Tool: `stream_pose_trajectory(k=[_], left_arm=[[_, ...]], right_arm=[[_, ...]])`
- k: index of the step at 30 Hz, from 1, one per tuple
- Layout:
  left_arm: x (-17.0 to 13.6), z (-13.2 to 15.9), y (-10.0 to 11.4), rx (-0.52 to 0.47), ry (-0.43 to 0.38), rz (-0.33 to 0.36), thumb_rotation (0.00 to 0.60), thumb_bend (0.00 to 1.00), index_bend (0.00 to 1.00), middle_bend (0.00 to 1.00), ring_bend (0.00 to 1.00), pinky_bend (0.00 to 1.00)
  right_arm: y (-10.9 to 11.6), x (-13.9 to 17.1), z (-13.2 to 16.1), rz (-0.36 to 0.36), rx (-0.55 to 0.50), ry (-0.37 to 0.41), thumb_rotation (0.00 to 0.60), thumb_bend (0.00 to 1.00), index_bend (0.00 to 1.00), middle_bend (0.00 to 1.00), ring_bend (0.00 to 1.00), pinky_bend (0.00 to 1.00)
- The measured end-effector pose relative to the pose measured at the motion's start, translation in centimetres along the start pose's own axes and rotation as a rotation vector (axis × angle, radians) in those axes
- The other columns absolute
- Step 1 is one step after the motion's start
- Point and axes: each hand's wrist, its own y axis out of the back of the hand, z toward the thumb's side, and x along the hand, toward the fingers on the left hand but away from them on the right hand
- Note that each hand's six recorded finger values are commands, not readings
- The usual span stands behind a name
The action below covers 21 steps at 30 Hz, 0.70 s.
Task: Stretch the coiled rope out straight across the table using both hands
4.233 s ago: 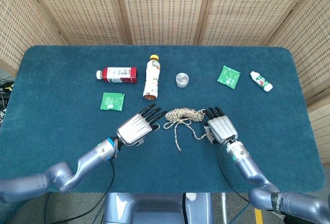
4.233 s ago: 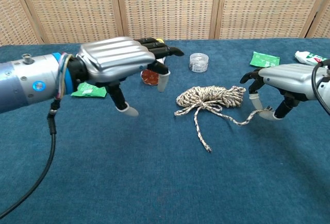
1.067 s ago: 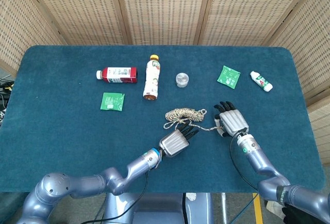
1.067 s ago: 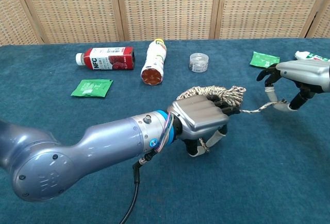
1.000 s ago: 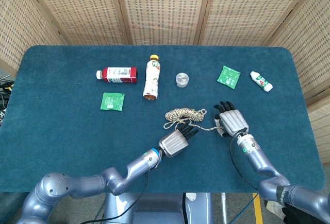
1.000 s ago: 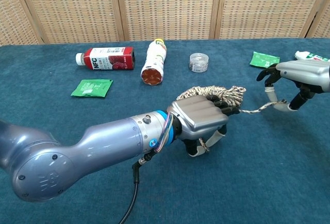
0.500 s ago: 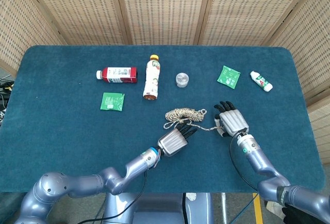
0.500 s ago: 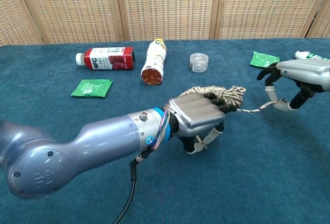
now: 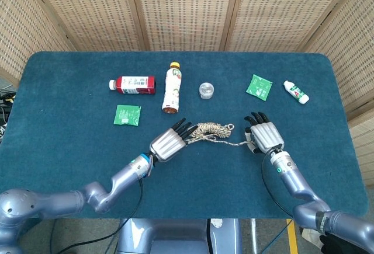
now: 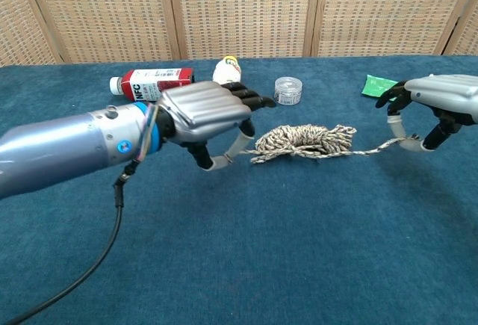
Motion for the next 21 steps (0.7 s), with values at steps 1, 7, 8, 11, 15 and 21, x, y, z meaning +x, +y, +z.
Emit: stream_pose_trajectory(k=[1, 7, 8, 11, 15, 21], left_arm=[[-0.5, -0.7, 0.1, -0.002, 0.011, 0.003, 0.600, 0.51, 0.68, 0.00, 0.00, 0.00], [-4.1, -5.0, 0.7, -0.009, 0.072, 0.022, 0.600, 0.51, 0.68, 0.00, 0.00, 0.00], [-4.8, -5.9, 0.7, -0.008, 0.086, 0.022, 0.600, 0.51, 0.68, 0.00, 0.00, 0.00], [-7.0, -8.6, 0.5, -0.002, 0.141, 0.011, 0.600, 0.51, 0.68, 0.00, 0.00, 0.00], [-10.4, -12.5, -0.2, -0.014, 0.237, -0.016, 0.600, 0.51, 0.68, 0.00, 0.00, 0.00], [-14.2, -16.8, -1.3, -0.055, 0.352, -0.042, 0.600, 0.51, 0.68, 0.00, 0.00, 0.00]], right_arm=[[0.0, 0.0, 0.0, -0.001, 0.003, -0.003, 0.600, 0.51, 0.71, 0.14, 0.00, 0.00], [0.4, 0.3, -0.5, -0.009, 0.017, -0.024, 0.600, 0.51, 0.71, 0.15, 0.00, 0.00], [0.4, 0.4, -0.6, -0.012, 0.020, -0.028, 0.600, 0.51, 0.71, 0.15, 0.00, 0.00], [0.7, 0.6, -1.3, -0.024, 0.033, -0.050, 0.600, 0.51, 0.72, 0.15, 0.00, 0.00], [1.0, 0.9, -2.6, -0.031, 0.056, -0.085, 0.600, 0.51, 0.72, 0.15, 0.00, 0.00], [1.0, 1.4, -4.5, -0.029, 0.082, -0.139, 0.600, 0.51, 0.72, 0.16, 0.00, 0.00]])
